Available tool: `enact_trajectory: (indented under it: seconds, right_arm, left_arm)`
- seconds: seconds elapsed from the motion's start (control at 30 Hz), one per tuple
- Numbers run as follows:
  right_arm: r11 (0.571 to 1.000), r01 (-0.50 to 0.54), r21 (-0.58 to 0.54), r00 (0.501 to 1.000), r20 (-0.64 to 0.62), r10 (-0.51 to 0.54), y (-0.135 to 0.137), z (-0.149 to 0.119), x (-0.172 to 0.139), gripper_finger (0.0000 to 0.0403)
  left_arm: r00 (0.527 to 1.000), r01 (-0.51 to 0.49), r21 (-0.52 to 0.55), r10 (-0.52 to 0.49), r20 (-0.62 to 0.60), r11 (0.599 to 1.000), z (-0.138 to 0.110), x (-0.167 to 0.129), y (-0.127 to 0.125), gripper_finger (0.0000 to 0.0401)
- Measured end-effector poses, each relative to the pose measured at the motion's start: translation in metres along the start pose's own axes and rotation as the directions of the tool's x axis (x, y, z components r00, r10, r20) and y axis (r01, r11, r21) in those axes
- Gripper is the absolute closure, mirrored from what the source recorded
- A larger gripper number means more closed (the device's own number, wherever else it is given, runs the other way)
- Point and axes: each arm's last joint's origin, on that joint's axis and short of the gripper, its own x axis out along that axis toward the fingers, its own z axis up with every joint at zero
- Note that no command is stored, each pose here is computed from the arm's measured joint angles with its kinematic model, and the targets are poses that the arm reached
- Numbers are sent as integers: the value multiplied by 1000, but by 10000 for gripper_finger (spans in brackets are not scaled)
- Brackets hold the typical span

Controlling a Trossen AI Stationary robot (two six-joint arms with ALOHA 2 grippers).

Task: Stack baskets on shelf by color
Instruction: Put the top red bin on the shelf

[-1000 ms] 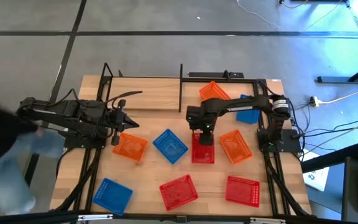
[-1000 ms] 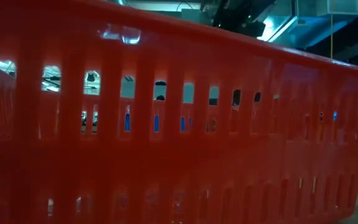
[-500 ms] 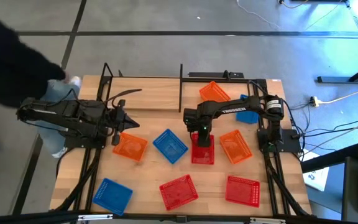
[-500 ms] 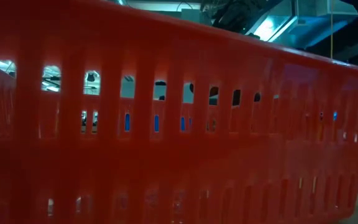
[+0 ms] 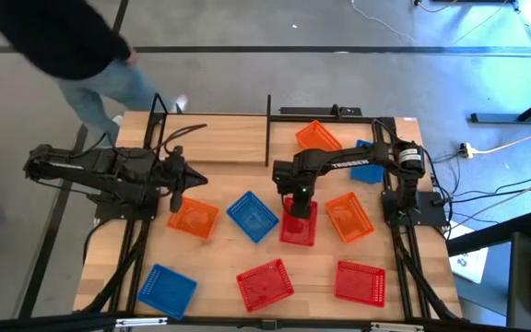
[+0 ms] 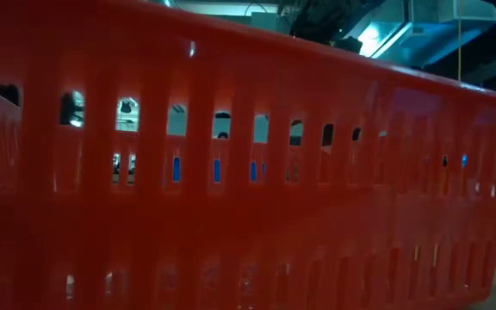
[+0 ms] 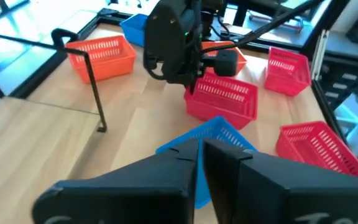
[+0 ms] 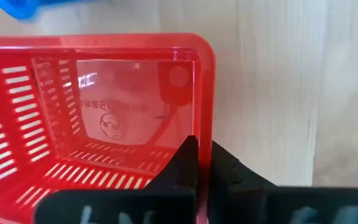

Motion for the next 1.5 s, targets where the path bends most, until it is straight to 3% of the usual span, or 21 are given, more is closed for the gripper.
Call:
enact_trajectory:
  seconds: [0.17, 0.27, 0.47, 0.63, 0.73, 0.93, 1.03, 1.17, 1.5]
  right_arm:
    - [998, 62, -7, 997, 48, -62, 3, 10, -17, 402]
    - [985, 172, 2, 984, 43, -172, 4, 13, -35, 402]
    - [927, 369, 63, 923, 97, -373, 11, 23, -85, 402]
    - [809, 566, 159, 781, 211, -588, 26, 29, -126, 403]
    - [749, 632, 198, 691, 293, -661, 41, 32, -146, 403]
    - [633, 722, 280, 526, 371, -765, 63, 31, -170, 403]
    - [562, 762, 324, 440, 378, -815, 65, 31, -175, 403]
    - [499, 789, 359, 369, 372, -851, 65, 31, -177, 403]
    - [468, 805, 365, 324, 390, -862, 70, 33, -178, 403]
  left_arm:
    - [1000, -21, -88, 21, 6, 996, 0, 0, 1, 333]
    - [996, -81, -167, 85, 17, 983, 0, 1, 2, 314]
    - [996, -69, -137, 76, 48, 988, 3, 2, 1, 311]
    - [997, -45, -150, 54, 57, 988, 5, 8, -4, 312]
    - [997, -47, -96, 52, 50, 994, 5, 16, -9, 310]
    - [972, -124, 56, 110, 207, 991, 18, 37, -26, 313]
    - [945, -252, 130, 215, 245, 959, 18, 52, -33, 313]
    - [896, -386, 202, 314, 313, 900, 19, 70, -43, 313]
    - [821, -549, 281, 445, 357, 787, 9, 113, -57, 313]
